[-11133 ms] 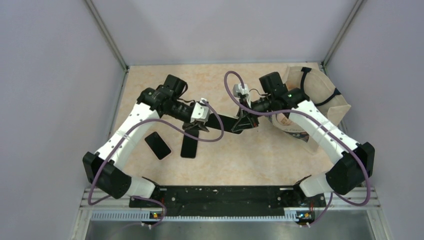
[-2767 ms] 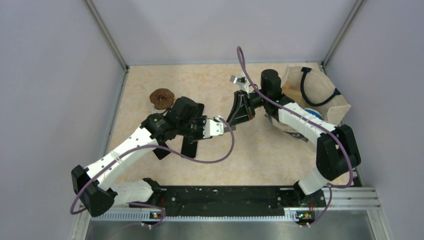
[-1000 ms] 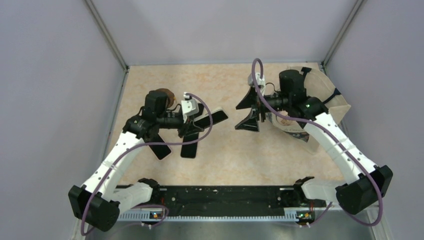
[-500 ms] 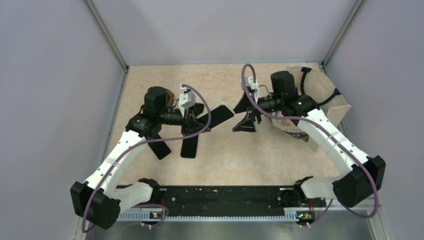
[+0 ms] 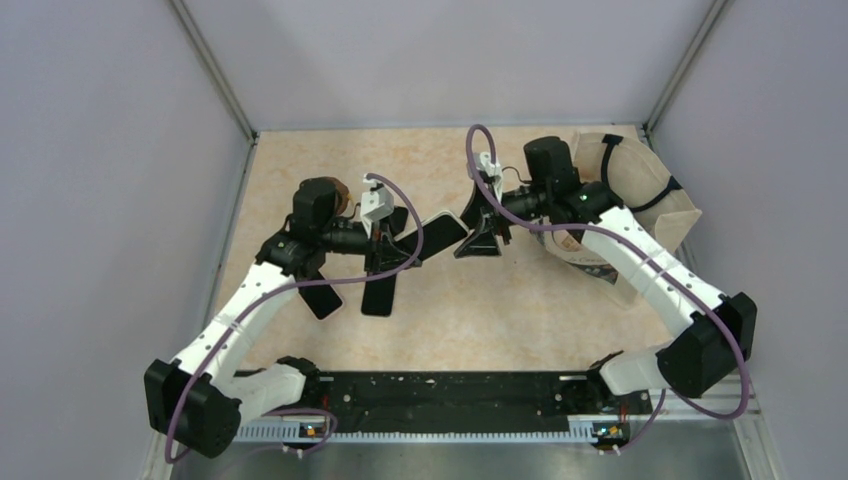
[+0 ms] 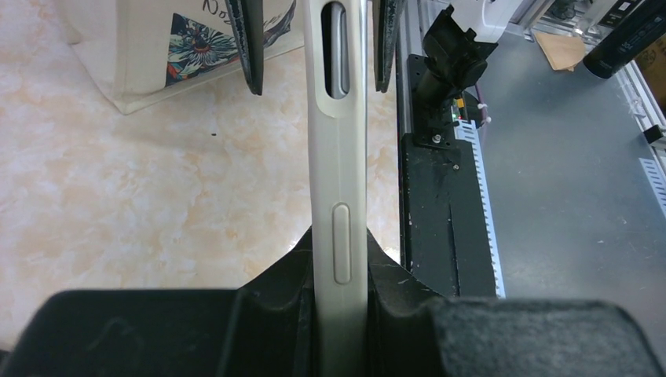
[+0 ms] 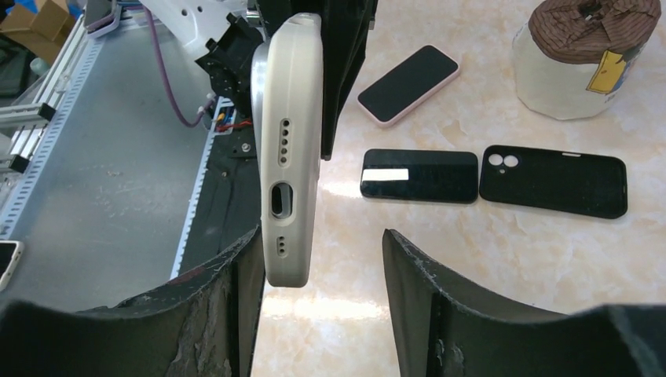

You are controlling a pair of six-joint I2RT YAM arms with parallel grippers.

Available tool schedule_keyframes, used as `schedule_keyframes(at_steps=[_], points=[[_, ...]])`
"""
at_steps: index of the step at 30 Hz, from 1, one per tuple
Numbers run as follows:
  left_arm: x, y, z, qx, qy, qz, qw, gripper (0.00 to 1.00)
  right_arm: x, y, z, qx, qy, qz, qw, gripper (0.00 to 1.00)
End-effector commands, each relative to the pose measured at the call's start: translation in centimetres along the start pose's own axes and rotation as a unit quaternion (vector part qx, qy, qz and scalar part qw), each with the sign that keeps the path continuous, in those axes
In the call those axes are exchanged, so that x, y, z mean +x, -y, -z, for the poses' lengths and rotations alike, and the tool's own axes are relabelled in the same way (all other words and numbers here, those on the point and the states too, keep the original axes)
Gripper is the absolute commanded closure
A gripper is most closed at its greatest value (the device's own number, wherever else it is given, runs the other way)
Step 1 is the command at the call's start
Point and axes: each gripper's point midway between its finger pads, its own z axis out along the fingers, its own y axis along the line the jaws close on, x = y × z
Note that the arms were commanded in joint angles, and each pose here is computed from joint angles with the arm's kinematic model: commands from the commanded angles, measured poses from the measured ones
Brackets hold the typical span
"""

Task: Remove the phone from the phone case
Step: Remove the phone case from the phone.

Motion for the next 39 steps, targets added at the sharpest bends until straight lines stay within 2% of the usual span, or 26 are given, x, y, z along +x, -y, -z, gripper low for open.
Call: schedule_keyframes(at_steps=[1, 4, 11, 17, 18, 19, 20, 21, 27, 33, 39], points=[[-1.8, 0.0, -0.1, 0.008, 0.022, -0.057, 0.998, 1.0, -1.9, -0.7, -0.2, -0.018, 0.014, 0.03, 0.999, 0.48], [-1.8, 0.0, -0.1, 0.007, 0.022, -0.057, 0.998, 1.0, -1.5, -0.8, -0.3, -0.021, 0.012, 0.026, 0.999, 0.57], [-2.1, 0.1, -0.1, 0.009, 0.024, -0.059, 0.998, 1.0, -1.1, -1.0, -0.3, -0.024, 0.01, 0.025, 0.999, 0.59], [-2.2, 0.0, -0.2, 0.01, 0.027, -0.059, 0.998, 1.0, -0.9, -1.7, -0.3, -0.04, 0.013, 0.024, 0.999, 0.66], [-2.2, 0.1, -0.2, 0.011, 0.028, -0.058, 0.998, 1.0, -0.9, -1.7, -0.3, -0.041, 0.012, 0.023, 0.999, 0.7], [-2.3, 0.1, -0.2, 0.012, 0.029, -0.058, 0.998, 1.0, -0.8, -1.8, -0.3, -0.041, 0.011, 0.024, 0.999, 0.79], [-2.4, 0.1, -0.2, 0.013, 0.03, -0.058, 0.998, 1.0, -0.7, -1.8, -0.3, -0.042, 0.009, 0.027, 0.999, 0.92], [-2.4, 0.2, -0.2, 0.015, 0.031, -0.058, 0.998, 1.0, -0.6, -1.8, -0.2, -0.042, 0.008, 0.031, 0.999, 1.0], [-2.5, 1.3, -0.3, 0.055, 0.036, -0.07, 0.995, 1.0, 0.1, -2.8, -0.1, -0.058, -0.003, 0.065, 0.996, 1.0], [-1.4, 3.7, 0.0, 0.133, 0.035, -0.103, 0.985, 1.0, 0.4, -4.5, 0.1, -0.082, -0.006, 0.104, 0.991, 1.0], [0.4, 5.2, -0.1, 0.165, 0.011, -0.13, 0.978, 1.0, 0.8, -6.5, -0.4, -0.109, -0.012, 0.142, 0.984, 1.0]])
